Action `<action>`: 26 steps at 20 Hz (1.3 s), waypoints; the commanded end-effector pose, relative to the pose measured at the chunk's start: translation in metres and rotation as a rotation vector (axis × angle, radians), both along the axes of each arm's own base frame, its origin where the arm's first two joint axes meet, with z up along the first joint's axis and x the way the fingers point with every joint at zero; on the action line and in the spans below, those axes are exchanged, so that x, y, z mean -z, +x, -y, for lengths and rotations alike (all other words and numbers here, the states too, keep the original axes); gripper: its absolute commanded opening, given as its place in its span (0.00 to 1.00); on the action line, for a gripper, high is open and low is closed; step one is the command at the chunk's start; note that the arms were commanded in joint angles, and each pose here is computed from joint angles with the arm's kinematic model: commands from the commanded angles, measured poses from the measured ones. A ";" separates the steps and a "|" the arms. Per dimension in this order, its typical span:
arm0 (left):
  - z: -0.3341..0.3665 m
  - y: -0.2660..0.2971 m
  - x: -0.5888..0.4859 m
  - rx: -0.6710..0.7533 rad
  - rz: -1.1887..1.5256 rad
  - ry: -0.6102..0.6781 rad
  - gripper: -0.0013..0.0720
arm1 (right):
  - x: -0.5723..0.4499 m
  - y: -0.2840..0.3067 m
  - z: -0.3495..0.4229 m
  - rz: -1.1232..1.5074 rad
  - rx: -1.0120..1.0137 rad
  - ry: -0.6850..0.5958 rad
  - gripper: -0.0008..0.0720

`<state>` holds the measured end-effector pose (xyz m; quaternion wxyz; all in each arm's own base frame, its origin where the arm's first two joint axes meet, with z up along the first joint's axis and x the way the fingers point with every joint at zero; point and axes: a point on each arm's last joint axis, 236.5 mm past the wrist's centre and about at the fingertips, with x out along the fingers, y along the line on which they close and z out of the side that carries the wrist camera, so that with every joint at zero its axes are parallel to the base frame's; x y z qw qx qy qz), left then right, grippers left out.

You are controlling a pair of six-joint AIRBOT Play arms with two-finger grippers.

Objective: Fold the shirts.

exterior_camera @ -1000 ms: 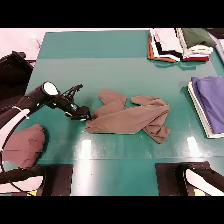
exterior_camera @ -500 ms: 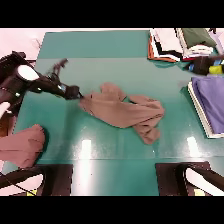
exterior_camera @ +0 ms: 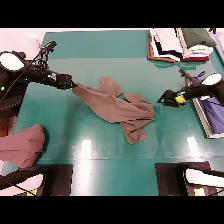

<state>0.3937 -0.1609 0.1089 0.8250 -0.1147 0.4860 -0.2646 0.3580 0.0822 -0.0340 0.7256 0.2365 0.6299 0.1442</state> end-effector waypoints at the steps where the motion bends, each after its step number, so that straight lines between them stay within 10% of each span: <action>1: -0.001 -0.002 -0.001 0.004 -0.005 0.007 0.05 | 0.042 0.004 -0.036 -0.043 -0.032 0.015 0.66; 3: -0.001 -0.002 0.000 0.006 -0.006 0.007 0.05 | 0.052 0.003 -0.046 -0.050 -0.056 0.007 0.56; 5: -0.001 -0.002 -0.001 0.005 -0.007 0.006 0.05 | 0.044 0.012 -0.054 0.022 -0.123 -0.006 0.08; 6: -0.001 -0.002 -0.003 0.004 0.000 0.003 0.05 | 0.030 0.021 -0.054 0.073 -0.139 -0.011 0.03; 12: -0.011 -0.018 -0.213 -0.025 0.522 -0.016 0.04 | -0.222 0.068 -0.020 0.693 -0.105 -0.119 0.03; 17: -0.025 -0.137 -0.411 -0.048 1.042 -0.080 0.04 | -0.419 -0.025 0.007 1.145 -0.030 -0.220 0.03; 26: -0.034 -0.169 -0.450 -0.100 1.166 -0.138 0.04 | -0.522 -0.103 0.029 1.362 0.070 -0.354 0.03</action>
